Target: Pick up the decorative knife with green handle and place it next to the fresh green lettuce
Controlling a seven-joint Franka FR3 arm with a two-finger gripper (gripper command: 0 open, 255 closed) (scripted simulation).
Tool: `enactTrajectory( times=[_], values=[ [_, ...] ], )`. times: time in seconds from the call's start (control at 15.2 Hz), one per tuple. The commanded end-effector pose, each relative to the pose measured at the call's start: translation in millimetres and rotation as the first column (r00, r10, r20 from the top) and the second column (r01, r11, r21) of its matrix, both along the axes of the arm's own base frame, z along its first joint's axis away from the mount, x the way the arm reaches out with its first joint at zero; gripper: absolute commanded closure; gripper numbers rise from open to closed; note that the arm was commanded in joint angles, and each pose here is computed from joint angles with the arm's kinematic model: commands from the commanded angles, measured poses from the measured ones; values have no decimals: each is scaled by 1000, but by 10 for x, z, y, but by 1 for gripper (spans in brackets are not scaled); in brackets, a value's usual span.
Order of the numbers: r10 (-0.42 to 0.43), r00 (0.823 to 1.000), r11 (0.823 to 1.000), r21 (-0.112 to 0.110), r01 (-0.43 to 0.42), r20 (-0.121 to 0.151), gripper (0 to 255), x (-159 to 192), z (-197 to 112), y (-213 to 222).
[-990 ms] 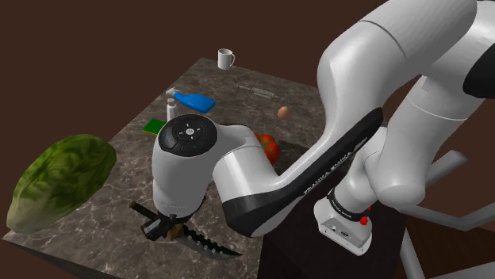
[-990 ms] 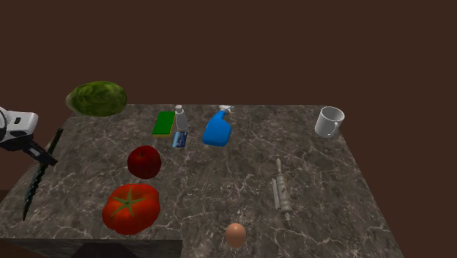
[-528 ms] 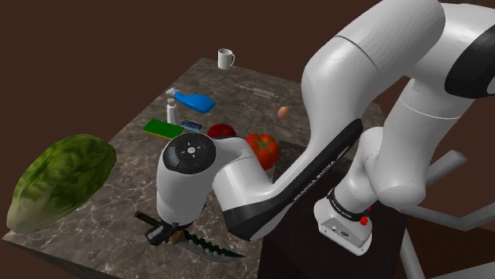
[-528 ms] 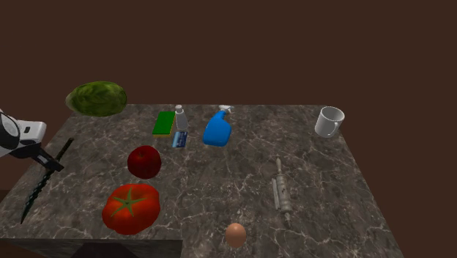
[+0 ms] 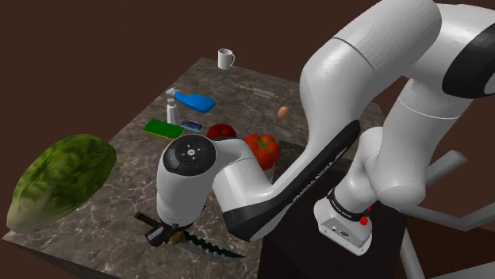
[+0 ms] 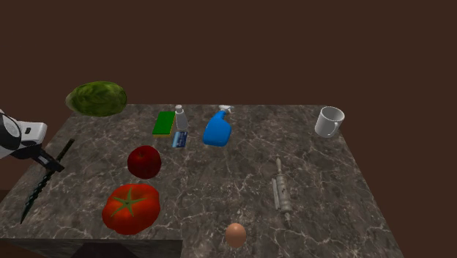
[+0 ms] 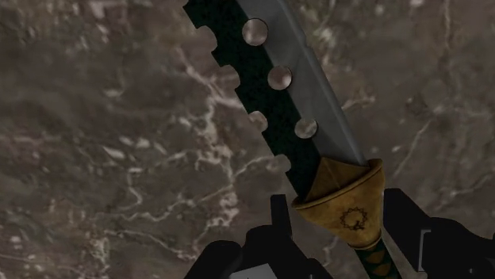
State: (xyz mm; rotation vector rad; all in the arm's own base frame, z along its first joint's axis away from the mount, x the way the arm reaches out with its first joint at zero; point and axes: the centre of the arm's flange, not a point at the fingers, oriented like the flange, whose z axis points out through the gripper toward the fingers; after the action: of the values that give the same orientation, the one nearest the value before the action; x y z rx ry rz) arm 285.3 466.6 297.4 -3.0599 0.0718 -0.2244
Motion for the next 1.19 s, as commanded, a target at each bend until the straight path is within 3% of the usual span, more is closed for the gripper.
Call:
enactTrajectory(
  times=[0.0,0.33,0.59,1.12],
  values=[
    [0,1000,1000,0,0,0,0,0,0,0],
    [0,1000,1000,0,0,0,0,0,0,0],
    [0,1000,1000,0,0,0,0,-74,494,-34],
    [0,1000,1000,0,0,0,0,-74,494,-34]
  ],
)
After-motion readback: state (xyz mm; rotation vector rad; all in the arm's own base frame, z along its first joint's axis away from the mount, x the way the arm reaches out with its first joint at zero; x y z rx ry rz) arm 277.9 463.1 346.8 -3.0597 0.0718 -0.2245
